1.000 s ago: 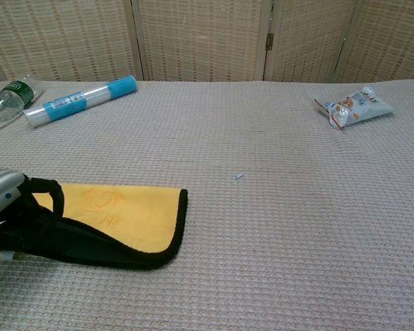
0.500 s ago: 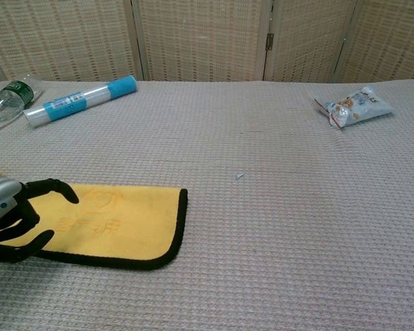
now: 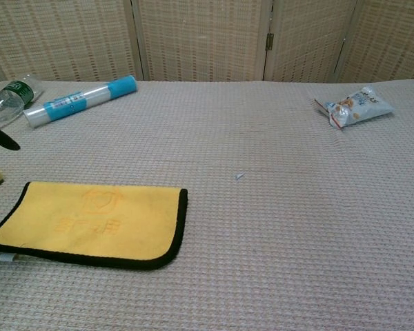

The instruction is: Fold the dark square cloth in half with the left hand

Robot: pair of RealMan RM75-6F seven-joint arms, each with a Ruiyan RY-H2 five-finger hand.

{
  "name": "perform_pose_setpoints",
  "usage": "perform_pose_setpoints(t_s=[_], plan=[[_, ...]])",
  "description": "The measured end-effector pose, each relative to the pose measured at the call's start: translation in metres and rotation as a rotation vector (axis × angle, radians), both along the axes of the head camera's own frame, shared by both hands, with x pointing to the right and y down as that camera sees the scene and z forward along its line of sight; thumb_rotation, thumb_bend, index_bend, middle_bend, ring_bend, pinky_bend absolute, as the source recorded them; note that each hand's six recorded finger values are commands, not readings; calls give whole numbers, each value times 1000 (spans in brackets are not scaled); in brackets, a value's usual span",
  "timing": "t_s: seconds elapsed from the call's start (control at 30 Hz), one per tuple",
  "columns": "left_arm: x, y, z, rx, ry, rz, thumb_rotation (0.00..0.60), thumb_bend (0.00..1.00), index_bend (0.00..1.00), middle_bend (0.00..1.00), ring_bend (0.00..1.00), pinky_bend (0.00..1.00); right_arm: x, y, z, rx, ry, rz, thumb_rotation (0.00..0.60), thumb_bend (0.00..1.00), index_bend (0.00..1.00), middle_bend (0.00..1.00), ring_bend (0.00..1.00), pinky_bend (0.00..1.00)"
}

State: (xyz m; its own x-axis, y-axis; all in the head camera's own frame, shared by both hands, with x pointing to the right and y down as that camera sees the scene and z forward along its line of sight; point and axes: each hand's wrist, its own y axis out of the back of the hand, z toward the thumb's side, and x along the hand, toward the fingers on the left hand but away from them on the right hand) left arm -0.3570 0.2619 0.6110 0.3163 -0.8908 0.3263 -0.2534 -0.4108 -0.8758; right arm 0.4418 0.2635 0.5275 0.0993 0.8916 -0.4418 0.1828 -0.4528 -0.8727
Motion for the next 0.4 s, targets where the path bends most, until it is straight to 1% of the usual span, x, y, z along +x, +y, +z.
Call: perform_pose_setpoints(t_s=[0.03,0.07,0.13,0.17,0.2,0.3,0.33,0.4], plan=[[-12,-1,-5,-5,-24,-9,600,270,183,150,82,35,0,0,0,-1,2,-3,600,348,0,0,0,0],[-30,-3,-12,-11,-72,-24,600,258,175,107,33,1,-1,1,1,-2,4,-7,600,348,0,0,0,0],[-56,-5,-22,-9,-156,-49,600,253,168,96,10,0,-4,1,3,-5,11,-18,600,347,0,0,0,0],[-72,-5,-29,-1,-200,-78,600,249,160,88,4,0,-5,1,3,-4,14,-23,600,347,0,0,0,0],[-80,-4,-33,7,-220,-103,600,247,152,83,1,0,-7,1,4,-2,19,-31,600,347,0,0,0,0],[-92,-2,-41,29,-237,-158,600,240,133,74,0,0,-13,1,7,1,32,-50,600,347,0,0,0,0],[-94,-1,-42,26,-244,-165,600,240,132,74,0,0,-15,1,8,0,34,-56,600,347,0,0,0,0],[-97,4,-40,-8,-264,-172,600,240,132,74,0,0,-19,1,11,-1,39,-69,600,347,0,0,0,0]])
